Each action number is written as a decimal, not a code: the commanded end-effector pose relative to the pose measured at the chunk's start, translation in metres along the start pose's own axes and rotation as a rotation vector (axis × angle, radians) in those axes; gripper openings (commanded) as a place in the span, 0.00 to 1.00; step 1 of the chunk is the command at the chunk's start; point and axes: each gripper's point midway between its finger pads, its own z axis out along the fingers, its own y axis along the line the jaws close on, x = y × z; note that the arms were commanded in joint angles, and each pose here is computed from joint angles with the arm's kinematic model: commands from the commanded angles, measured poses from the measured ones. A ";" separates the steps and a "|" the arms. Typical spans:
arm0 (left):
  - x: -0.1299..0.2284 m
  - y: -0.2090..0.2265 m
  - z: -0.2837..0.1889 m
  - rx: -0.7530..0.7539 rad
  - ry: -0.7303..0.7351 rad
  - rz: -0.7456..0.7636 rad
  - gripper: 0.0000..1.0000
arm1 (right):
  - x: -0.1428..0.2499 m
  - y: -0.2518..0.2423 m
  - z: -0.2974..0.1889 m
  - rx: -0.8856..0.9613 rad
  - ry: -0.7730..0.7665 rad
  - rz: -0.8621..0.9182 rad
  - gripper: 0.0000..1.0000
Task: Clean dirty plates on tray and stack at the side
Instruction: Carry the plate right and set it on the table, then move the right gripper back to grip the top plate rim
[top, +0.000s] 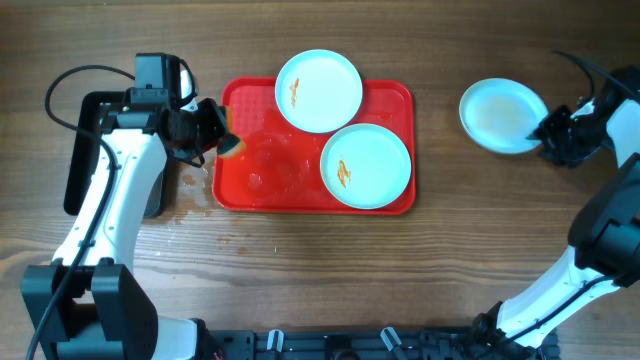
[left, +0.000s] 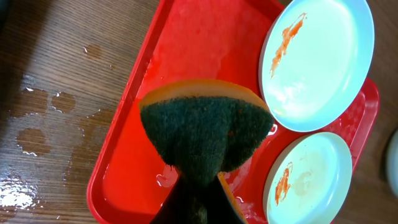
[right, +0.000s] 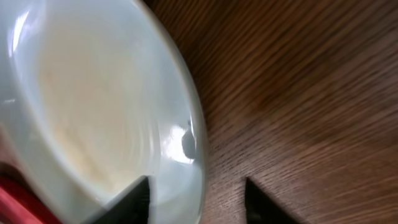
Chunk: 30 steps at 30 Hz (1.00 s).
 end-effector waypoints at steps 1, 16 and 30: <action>-0.003 -0.001 0.000 -0.005 -0.010 0.018 0.04 | 0.015 0.045 -0.009 -0.198 0.046 -0.127 0.59; -0.004 -0.001 0.000 -0.003 -0.014 0.019 0.04 | 0.132 0.250 -0.030 -0.500 -0.030 -0.696 0.88; -0.003 -0.001 0.000 -0.005 -0.010 0.018 0.04 | 0.197 0.309 0.067 -0.287 -0.019 -0.844 0.96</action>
